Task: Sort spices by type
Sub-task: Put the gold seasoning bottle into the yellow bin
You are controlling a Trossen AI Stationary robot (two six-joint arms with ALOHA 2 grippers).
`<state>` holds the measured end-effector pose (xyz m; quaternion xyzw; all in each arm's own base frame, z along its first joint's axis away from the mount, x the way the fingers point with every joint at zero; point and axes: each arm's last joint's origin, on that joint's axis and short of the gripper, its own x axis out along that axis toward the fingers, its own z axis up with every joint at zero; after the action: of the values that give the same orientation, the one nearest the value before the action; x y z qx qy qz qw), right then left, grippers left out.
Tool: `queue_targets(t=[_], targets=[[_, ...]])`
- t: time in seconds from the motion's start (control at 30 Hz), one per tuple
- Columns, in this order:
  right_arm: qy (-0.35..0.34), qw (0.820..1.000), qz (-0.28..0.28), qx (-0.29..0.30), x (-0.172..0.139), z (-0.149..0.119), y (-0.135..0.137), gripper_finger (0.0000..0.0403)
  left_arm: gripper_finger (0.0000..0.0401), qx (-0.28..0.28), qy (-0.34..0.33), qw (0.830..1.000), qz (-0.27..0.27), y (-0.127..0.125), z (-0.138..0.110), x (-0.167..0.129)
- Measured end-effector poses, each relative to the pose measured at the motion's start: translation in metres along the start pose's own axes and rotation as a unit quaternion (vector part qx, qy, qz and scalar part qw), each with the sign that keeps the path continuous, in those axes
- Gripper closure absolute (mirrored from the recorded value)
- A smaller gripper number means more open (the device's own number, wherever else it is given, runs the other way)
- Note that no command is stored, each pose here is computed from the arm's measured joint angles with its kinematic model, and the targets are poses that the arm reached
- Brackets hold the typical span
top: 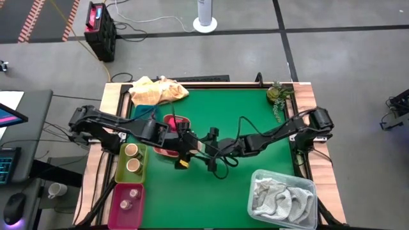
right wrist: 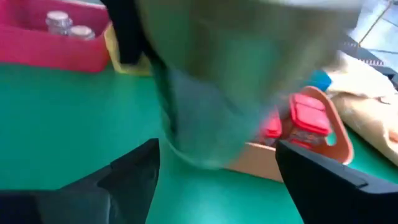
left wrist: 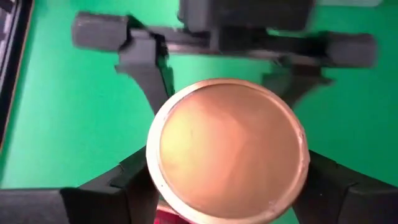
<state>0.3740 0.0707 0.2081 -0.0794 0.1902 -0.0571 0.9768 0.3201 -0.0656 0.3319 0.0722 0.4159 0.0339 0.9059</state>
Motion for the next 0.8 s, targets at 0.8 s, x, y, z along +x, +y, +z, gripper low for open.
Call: queue_targets(t=[0.8], targets=[[-0.012,0.997,-0.072,0.003,-0.058,0.043,-0.039,0.0066,0.0126,-0.192,0.069,0.976,0.073,-0.074,-0.126,-0.120]])
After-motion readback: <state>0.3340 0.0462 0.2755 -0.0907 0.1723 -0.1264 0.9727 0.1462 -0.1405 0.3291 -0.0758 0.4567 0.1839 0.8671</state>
